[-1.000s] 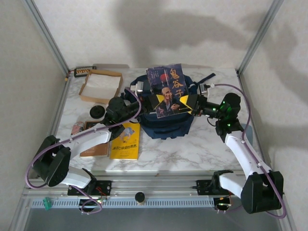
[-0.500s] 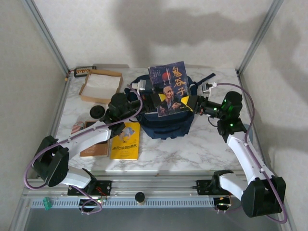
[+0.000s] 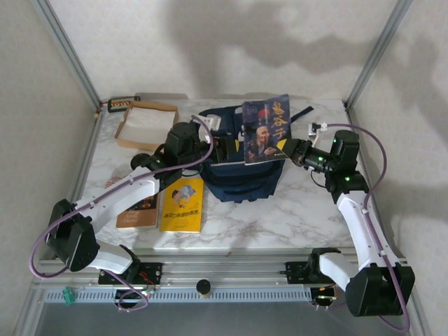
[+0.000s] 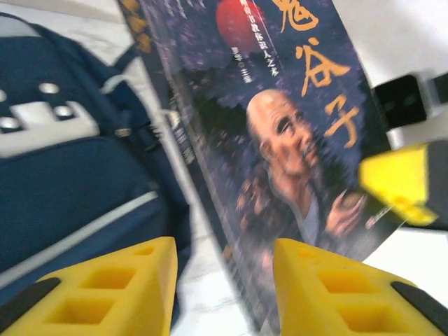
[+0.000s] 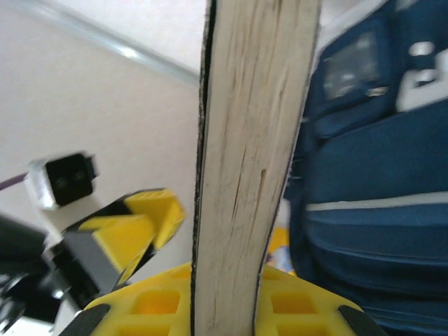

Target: Pack the student bag

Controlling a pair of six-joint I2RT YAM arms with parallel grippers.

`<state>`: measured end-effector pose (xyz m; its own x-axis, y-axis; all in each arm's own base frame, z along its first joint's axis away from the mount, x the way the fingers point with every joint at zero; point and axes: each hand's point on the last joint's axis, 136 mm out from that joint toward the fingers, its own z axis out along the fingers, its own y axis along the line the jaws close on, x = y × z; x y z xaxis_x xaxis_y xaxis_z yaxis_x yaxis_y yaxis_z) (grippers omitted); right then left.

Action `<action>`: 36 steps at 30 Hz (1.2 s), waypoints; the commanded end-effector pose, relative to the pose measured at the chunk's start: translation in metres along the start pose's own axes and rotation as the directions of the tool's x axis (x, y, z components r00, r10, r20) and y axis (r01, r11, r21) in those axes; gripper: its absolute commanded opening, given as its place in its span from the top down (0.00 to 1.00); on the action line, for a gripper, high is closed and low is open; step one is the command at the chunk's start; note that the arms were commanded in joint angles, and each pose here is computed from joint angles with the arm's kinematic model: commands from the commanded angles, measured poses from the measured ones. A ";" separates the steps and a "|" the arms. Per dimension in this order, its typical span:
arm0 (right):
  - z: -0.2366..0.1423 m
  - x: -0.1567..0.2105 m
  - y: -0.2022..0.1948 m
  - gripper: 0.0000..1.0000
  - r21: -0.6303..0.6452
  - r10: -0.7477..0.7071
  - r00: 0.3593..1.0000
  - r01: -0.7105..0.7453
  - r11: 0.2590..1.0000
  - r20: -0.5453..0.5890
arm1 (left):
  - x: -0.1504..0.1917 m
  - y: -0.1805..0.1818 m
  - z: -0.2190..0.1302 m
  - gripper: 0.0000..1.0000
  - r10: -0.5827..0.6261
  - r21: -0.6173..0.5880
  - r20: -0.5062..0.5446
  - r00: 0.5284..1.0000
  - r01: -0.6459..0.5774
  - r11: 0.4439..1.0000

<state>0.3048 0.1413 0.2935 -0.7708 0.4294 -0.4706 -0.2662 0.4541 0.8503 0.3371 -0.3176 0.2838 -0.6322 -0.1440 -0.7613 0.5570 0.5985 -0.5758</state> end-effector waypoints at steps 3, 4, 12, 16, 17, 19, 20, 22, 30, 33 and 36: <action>-0.028 -0.022 -0.030 1.00 0.169 -0.031 0.992 0.010 0.986 0.124 | 0.062 0.035 0.010 0.50 0.260 -0.097 -0.272 0.926 -0.296 0.950; -0.032 -0.024 -0.036 1.00 0.188 -0.022 0.990 -0.004 0.982 0.136 | 0.069 0.036 0.012 0.47 0.295 -0.096 -0.293 0.909 -0.335 0.937; -0.056 -0.032 -0.067 1.00 0.286 -0.006 0.978 -0.055 0.957 0.211 | 0.102 0.042 0.048 0.36 0.479 -0.094 -0.419 0.771 -0.562 0.822; -0.064 -0.034 -0.072 1.00 0.264 0.015 0.972 -0.079 0.961 0.235 | 0.102 0.065 0.068 0.36 0.508 -0.142 -0.491 0.708 -0.640 0.755; -0.066 -0.034 -0.073 1.00 0.260 0.024 0.971 -0.088 0.962 0.239 | 0.102 0.069 0.074 0.37 0.511 -0.145 -0.513 0.690 -0.656 0.741; -0.069 -0.033 -0.076 1.00 0.261 0.033 0.969 -0.099 0.960 0.246 | 0.107 0.076 0.082 0.37 0.512 -0.128 -0.561 0.651 -0.679 0.723; -0.070 -0.033 -0.077 1.00 0.262 0.039 0.968 -0.106 0.959 0.248 | 0.113 0.081 0.086 0.36 0.510 -0.116 -0.586 0.629 -0.689 0.716; -0.072 -0.033 -0.078 1.00 0.257 0.045 0.967 -0.111 0.960 0.249 | 0.125 0.091 0.092 0.35 0.503 -0.095 -0.628 0.594 -0.700 0.708; -0.069 -0.029 -0.084 1.00 0.228 0.081 0.963 -0.142 0.963 0.257 | 0.149 0.108 0.113 0.28 0.482 -0.059 -0.695 0.534 -0.711 0.701; -0.068 -0.029 -0.085 1.00 0.222 0.090 0.962 -0.149 0.963 0.256 | 0.158 0.114 0.122 0.26 0.482 -0.043 -0.710 0.513 -0.715 0.698; -0.069 -0.031 -0.083 1.00 0.223 0.083 0.962 -0.144 0.964 0.262 | 0.155 0.125 0.130 0.27 0.478 -0.075 -0.719 0.505 -0.740 0.669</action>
<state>0.3057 0.0344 0.2268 -0.6402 0.6759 -0.3651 0.0977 0.5430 0.8340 0.3723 -0.3735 0.0700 -0.4426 0.7455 -0.4982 0.8056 0.5747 0.1442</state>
